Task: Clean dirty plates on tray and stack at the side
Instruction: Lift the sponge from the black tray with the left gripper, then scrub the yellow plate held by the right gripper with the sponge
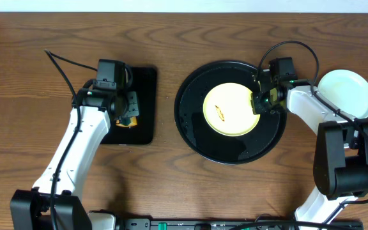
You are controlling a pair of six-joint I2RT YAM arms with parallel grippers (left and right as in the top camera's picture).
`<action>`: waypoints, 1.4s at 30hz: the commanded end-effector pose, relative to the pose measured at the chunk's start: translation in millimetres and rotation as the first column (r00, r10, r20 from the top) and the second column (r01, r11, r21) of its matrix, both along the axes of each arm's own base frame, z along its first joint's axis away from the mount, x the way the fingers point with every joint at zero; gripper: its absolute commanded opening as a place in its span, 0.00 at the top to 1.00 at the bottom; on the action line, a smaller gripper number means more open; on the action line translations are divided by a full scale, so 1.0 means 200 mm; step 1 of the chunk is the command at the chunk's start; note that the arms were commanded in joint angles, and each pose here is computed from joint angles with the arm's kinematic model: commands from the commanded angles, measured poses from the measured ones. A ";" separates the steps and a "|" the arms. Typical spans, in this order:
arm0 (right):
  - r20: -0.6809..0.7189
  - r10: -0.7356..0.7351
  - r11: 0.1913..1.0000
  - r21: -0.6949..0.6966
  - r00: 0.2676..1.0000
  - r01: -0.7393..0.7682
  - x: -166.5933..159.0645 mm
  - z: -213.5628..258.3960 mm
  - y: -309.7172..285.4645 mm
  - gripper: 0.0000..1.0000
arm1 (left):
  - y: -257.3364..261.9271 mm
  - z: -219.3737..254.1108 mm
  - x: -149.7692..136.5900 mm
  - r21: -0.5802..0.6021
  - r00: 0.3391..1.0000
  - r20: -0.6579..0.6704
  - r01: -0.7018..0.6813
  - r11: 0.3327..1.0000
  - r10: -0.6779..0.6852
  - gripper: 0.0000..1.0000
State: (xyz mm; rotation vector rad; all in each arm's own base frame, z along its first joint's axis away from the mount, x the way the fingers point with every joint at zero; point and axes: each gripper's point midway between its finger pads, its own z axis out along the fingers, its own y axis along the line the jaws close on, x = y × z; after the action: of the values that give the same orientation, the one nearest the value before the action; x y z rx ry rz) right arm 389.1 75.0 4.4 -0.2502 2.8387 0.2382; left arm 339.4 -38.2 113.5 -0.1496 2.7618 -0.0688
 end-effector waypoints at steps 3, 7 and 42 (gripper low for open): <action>-0.065 0.008 1.000 -0.016 0.998 -0.009 -0.09 -0.09 -0.01 0.99 | -0.15 0.20 0.13 -0.051 0.987 -0.058 0.145 0.988 -0.148 0.93; -0.059 0.008 1.000 -0.015 0.998 -0.009 -0.08 -0.09 -0.01 0.99 | -0.51 0.16 0.22 -0.199 0.928 -0.056 0.352 0.915 -0.369 0.93; -0.053 -0.011 1.000 -0.007 0.999 0.010 -0.07 -0.08 0.01 0.99 | -1.39 -0.58 0.32 0.053 0.606 0.042 0.793 0.607 -0.795 0.93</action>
State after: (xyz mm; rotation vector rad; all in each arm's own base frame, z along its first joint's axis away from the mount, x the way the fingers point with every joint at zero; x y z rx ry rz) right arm 390.9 75.8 5.2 -0.2224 2.8323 0.2424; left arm 397.6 -322.5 12.0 1.0874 2.5093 -0.2851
